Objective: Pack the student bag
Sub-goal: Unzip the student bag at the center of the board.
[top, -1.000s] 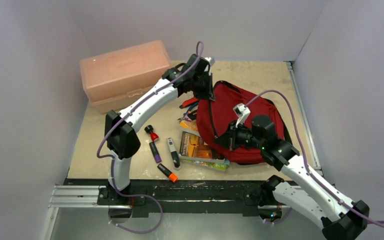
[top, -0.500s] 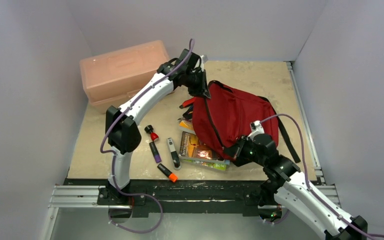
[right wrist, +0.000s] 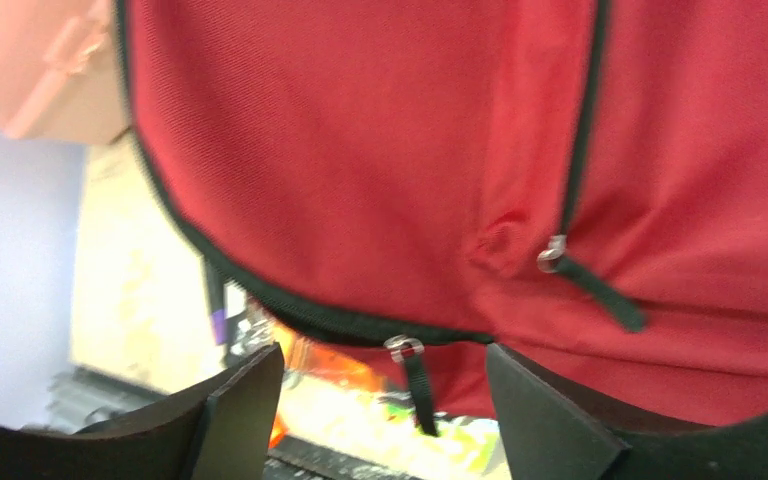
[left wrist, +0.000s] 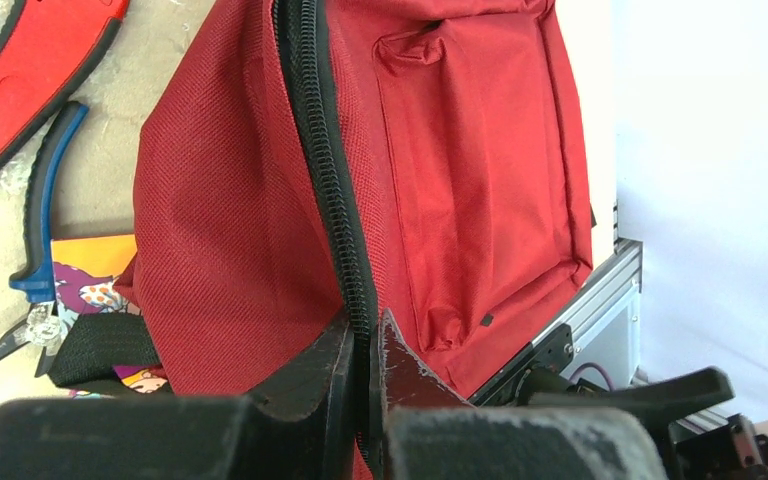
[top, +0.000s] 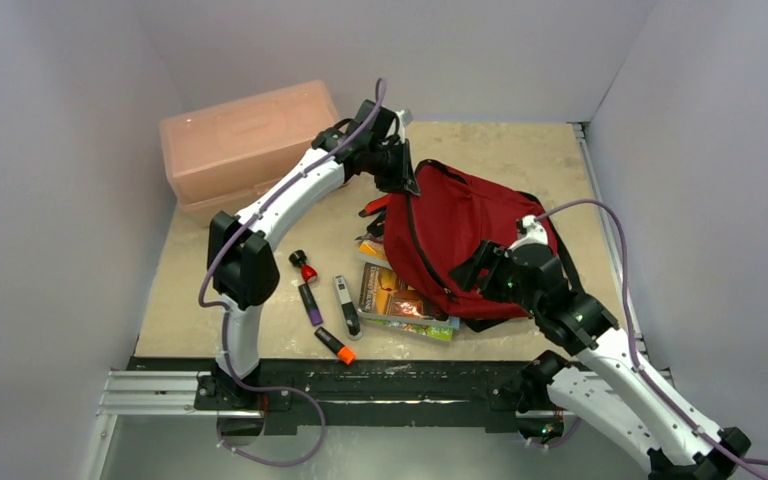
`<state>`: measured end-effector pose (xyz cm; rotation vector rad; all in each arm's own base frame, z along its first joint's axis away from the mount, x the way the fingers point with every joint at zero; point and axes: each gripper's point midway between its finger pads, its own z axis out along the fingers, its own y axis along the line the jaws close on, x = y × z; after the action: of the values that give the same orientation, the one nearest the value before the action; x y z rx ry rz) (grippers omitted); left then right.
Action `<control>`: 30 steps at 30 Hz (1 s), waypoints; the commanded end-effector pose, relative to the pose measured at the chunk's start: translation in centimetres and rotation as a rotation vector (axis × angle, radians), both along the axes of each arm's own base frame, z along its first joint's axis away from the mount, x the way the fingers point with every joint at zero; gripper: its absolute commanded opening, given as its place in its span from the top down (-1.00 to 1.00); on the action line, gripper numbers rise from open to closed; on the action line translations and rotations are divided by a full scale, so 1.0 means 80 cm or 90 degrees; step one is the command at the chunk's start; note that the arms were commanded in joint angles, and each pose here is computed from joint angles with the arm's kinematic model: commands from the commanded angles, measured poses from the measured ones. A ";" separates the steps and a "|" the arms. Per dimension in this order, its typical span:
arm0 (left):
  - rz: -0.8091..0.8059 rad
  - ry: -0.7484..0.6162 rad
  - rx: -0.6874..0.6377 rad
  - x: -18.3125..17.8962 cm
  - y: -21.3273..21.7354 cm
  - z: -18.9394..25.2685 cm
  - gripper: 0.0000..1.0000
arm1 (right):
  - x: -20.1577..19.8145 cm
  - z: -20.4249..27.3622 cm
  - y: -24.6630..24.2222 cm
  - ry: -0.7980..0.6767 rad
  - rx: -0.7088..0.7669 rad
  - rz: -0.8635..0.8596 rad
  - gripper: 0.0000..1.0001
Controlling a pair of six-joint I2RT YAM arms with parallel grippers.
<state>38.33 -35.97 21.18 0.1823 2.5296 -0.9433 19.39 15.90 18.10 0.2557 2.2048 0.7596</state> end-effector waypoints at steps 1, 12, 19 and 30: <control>-0.013 -0.085 -0.022 -0.002 0.011 0.057 1.00 | 0.019 -0.001 -0.059 0.000 -0.100 -0.156 -0.67; -0.033 -0.081 0.002 -0.005 0.014 0.050 1.00 | 0.034 -0.047 -0.067 0.046 0.015 -0.255 -0.36; -0.033 -0.080 0.003 -0.005 0.014 0.049 1.00 | 0.037 -0.082 -0.073 0.111 0.061 -0.285 0.13; -0.037 -0.068 -0.003 -0.009 0.011 0.043 1.00 | 0.031 -0.115 -0.070 0.233 0.335 -0.493 -0.09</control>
<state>37.66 -34.91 20.88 0.2703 2.5374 -0.8806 21.36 10.27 8.61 1.2049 2.0760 0.7446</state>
